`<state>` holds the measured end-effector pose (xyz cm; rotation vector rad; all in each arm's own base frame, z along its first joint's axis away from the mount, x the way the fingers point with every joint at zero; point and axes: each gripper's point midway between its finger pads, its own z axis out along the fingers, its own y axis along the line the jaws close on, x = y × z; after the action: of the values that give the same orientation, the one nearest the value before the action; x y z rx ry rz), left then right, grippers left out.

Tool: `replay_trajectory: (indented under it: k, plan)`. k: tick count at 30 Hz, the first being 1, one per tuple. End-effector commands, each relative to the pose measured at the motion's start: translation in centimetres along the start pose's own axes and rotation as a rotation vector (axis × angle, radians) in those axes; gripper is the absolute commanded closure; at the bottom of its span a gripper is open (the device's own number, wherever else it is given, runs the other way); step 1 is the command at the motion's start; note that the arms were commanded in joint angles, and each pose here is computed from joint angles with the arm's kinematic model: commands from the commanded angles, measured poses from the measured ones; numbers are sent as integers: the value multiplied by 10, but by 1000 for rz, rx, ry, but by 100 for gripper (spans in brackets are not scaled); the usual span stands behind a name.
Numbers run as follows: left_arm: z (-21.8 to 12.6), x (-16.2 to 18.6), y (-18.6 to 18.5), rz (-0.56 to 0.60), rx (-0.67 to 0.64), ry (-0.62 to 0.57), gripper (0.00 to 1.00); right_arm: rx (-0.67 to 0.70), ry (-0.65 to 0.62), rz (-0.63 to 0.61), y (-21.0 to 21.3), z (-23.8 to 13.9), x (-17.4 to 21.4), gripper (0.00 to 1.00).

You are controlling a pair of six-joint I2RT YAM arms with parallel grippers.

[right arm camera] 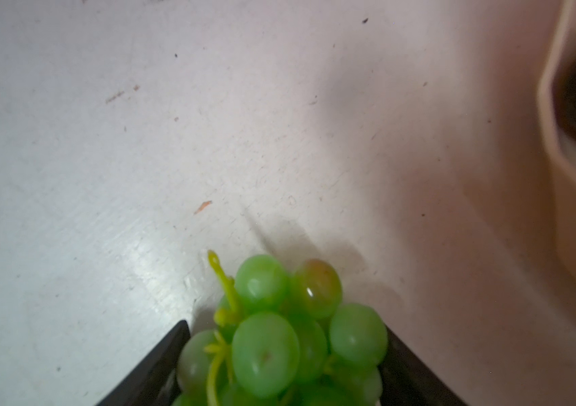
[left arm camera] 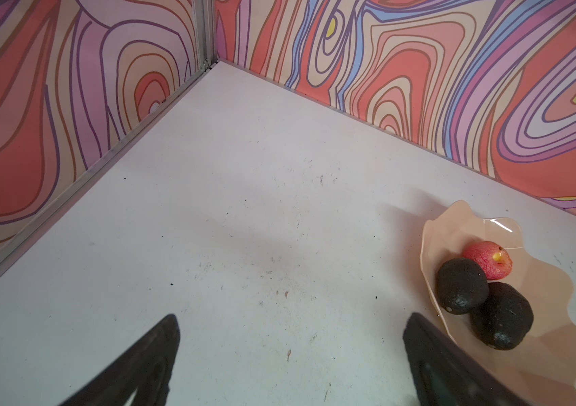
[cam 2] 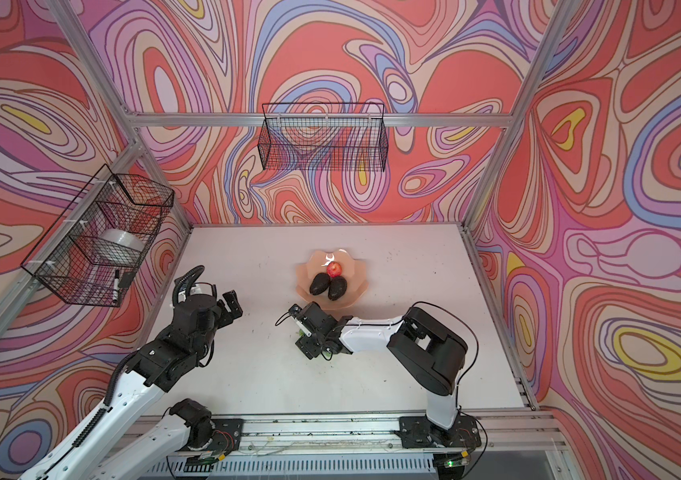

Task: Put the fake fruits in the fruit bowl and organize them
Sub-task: 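Grasp the green grapes with the right gripper while the left arm retracts, then lift the grapes with the right gripper and lay them in the bowl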

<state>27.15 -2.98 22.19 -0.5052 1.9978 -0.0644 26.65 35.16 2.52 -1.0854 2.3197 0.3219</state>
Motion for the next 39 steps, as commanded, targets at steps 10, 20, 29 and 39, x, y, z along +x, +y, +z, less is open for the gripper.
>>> replay_trajectory:
  k: [10,20,29,39]
  plan:
    - [0,2,8,-2,-27,6,0,-26,-69,58,6,-8,-23,61]
    - [-1,2,10,4,-32,7,0,-87,-199,144,8,-50,-63,71]
    - [-3,4,11,3,-29,6,0,-160,-327,347,-30,-105,-97,76]
    - [-4,4,13,2,-31,1,0,-71,-449,539,-112,-171,-126,74]
